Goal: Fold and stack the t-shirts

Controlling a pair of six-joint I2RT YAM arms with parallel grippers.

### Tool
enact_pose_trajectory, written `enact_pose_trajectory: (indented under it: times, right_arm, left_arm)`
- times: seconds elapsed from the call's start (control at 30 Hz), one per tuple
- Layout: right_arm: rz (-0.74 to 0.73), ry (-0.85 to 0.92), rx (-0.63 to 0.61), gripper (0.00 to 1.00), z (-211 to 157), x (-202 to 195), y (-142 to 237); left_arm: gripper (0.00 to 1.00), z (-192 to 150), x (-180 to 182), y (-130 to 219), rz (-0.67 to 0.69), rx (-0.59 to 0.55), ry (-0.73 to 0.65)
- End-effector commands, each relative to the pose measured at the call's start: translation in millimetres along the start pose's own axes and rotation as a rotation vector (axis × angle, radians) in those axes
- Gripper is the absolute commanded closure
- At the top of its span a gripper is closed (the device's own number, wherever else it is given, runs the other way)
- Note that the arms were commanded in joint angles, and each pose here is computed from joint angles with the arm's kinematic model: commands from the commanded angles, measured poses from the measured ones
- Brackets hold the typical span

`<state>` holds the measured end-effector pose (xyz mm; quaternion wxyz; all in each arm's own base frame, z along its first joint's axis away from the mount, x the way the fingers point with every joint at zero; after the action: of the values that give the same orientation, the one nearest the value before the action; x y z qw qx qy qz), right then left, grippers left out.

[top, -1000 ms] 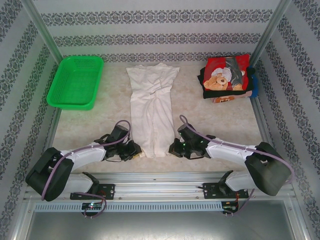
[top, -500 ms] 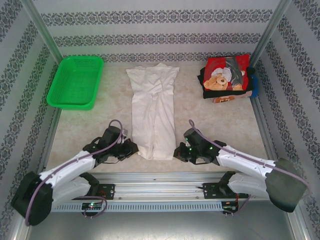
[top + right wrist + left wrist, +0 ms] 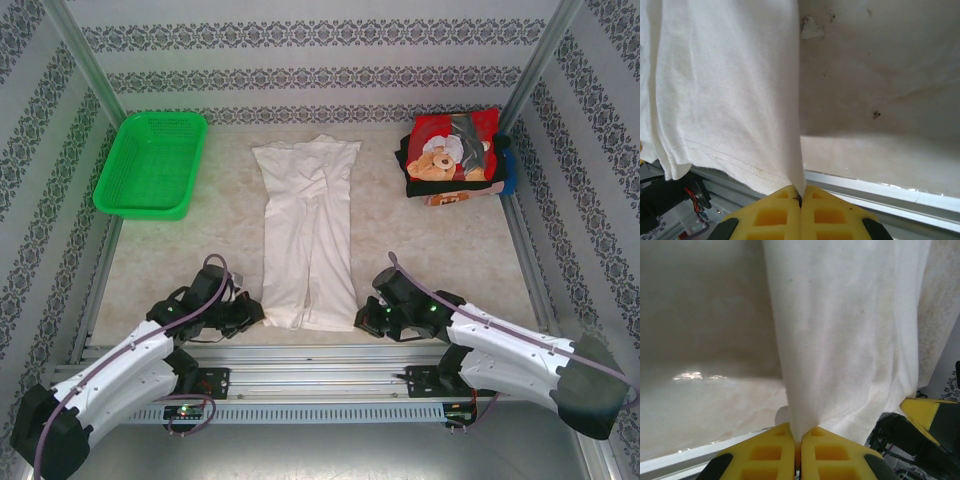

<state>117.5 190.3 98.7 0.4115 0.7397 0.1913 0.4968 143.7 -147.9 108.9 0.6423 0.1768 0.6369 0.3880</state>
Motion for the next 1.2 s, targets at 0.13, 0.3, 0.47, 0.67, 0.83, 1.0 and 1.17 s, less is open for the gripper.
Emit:
enact_pose_trajectory:
  times: [0.13, 0.3, 0.47, 0.67, 0.83, 1.0, 1.17]
  right_arm:
    - [0.045, 0.032, -0.022, 1.00, 24, 39, 23]
    - [0.074, 0.074, -0.014, 1.00, 56, 75, 33]
    - [0.074, 0.117, 0.009, 1.00, 95, 111, 32]
    - [0.082, 0.132, 0.028, 1.00, 148, 142, 22]
    - [0.081, 0.119, 0.040, 1.00, 188, 156, 9]
    - [0.093, 0.126, 0.030, 1.00, 216, 172, 4]
    - [0.087, 0.122, 0.006, 1.00, 241, 181, 2]
  left_arm:
    - [0.91, 35, -55, 9, -0.051, -0.006, -0.062]
    - [0.92, 72, -60, 10, -0.063, -0.045, -0.037]
    - [0.92, 120, -75, 9, -0.070, -0.073, -0.067]
    - [0.92, 178, -76, 5, -0.059, -0.114, -0.077]
    - [0.93, 213, -72, 1, -0.052, -0.127, -0.077]
    - [0.93, 238, -60, -5, -0.052, -0.145, -0.051]
    - [0.92, 256, -52, -19, -0.056, -0.129, -0.045]
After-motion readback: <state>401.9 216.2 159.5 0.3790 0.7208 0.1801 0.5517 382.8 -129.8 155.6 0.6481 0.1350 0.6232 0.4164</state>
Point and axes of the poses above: each hand's point on the last joint's axis, 136 mm out from that joint toward the fingers, its own y axis back along the fingers, its own x axis along the line the jaws close on, z = x × y, the point moved 4 cm from there along y, back along the fingers, and after that the axes turned 10 degrees about -y, right-handed, at the moved point
